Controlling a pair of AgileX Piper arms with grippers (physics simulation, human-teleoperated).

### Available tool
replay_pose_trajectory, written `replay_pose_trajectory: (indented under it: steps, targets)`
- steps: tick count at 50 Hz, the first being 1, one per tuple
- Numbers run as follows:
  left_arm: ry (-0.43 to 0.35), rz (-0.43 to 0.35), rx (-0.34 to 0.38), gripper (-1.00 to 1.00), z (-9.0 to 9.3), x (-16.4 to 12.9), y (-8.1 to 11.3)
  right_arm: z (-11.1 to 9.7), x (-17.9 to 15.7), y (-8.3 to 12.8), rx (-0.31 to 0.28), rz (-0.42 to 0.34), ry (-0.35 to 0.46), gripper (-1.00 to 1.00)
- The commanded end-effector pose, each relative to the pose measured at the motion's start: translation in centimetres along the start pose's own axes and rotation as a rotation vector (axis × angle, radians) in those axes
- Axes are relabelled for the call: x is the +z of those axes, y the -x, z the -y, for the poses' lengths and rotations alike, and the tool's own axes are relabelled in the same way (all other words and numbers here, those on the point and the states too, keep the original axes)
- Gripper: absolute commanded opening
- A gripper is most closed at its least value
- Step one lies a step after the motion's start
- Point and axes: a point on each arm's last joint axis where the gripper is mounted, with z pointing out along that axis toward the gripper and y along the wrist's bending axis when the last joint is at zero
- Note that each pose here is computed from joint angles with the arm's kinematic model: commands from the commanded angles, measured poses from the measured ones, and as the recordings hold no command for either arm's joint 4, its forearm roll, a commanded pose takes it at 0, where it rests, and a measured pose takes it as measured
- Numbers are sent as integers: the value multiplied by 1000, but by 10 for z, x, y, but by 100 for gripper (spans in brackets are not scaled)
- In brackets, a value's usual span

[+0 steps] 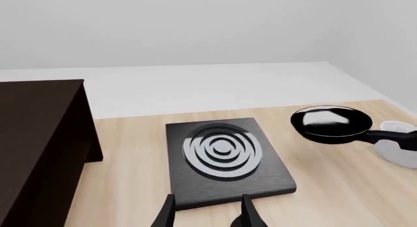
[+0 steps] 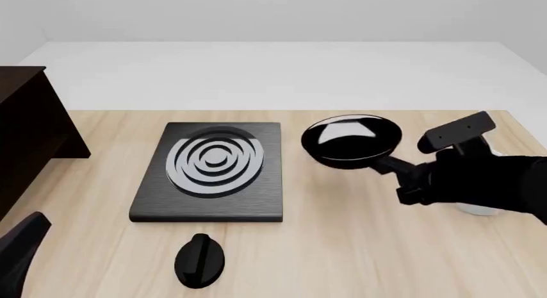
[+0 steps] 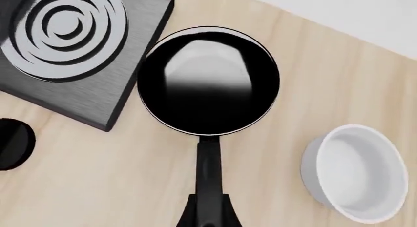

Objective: Put the frying pan on the cabinet shelf.

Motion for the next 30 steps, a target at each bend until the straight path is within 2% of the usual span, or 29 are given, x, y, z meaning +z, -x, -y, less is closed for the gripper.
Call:
replay_pose_trajectory:
  steps: [1,9,14,16,22,26,28,30]
  targets:
    - [-10,0,-9,100,0,-1,2,-2,-20,28,-48,125,3,-100]
    - [-11,-1,-16,100,0,0,3,-12,-22,37,-62,171,35,-100]
    - [-16,0,-43,100,1,-2,7,-17,-18,43,-101,178,53,-100]
    - [-21,4,-54,100,1,-3,8,-19,-19,48,-79,200,60,-100]
    - [-28,8,-74,100,1,-3,9,-27,-21,60,-91,239,85,-100]
    - [-25,5,-92,100,1,-3,10,-33,-17,64,-149,251,98,-100]
    - [-23,8,-111,100,1,-3,12,-38,-18,70,-113,264,118,-100]
    - [-21,8,-123,100,1,-4,15,-41,-16,74,-113,271,129,-100]
